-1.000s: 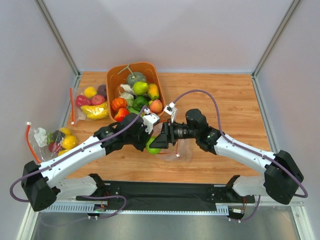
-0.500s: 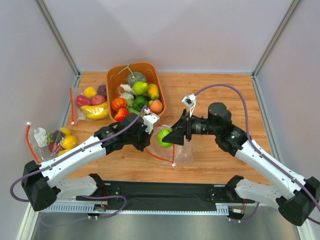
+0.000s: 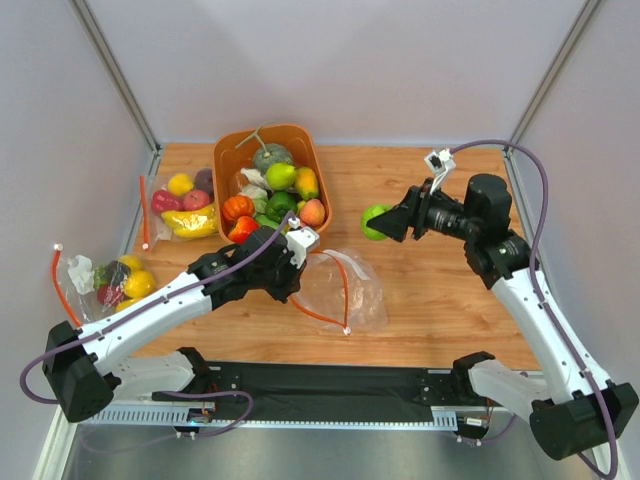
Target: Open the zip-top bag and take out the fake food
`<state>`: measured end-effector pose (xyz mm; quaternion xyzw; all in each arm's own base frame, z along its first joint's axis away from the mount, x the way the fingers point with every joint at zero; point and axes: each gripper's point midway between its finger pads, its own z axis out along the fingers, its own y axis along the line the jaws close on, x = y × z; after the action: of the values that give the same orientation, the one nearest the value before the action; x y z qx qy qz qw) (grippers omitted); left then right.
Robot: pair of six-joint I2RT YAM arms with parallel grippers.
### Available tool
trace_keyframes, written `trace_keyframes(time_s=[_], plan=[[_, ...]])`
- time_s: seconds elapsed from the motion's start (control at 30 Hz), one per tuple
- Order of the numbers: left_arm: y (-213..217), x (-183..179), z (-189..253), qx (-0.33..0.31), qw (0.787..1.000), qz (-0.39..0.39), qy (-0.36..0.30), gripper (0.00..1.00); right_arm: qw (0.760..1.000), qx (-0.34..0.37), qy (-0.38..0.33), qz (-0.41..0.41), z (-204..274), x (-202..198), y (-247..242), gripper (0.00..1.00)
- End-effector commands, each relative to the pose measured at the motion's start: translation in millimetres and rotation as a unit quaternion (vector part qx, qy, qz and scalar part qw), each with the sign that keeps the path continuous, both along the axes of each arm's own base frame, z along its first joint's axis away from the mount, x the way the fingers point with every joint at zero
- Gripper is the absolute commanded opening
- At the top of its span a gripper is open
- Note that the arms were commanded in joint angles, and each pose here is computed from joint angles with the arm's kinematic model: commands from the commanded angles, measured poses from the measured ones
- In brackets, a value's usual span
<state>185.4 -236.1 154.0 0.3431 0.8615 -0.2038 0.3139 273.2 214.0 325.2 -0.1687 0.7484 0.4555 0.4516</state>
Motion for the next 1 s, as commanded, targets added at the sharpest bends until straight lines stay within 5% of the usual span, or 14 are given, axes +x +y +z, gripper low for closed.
trace_keyframes(time_s=[0.0,0.3,0.47,0.5,0.97], plan=[[-4,1,17,-0.019,1.000,-0.011,-0.022,0.00,0.998,-0.011,-0.039,-0.049,15,45,-2,0.32],[-5,0,19,-0.021,0.999,-0.014,-0.022,0.00,0.994,-0.058,-0.034,-0.082,8,154,47,0.31],[-5,-1,21,-0.024,0.999,-0.015,-0.021,0.00,0.995,-0.077,-0.042,-0.053,3,180,107,0.30],[-5,0,20,-0.024,0.999,-0.014,-0.021,0.00,0.994,-0.092,-0.018,-0.049,-25,192,118,0.30],[-4,-1,25,-0.030,0.999,-0.014,-0.027,0.00,0.993,-0.093,-0.072,-0.008,-41,214,225,0.35]])
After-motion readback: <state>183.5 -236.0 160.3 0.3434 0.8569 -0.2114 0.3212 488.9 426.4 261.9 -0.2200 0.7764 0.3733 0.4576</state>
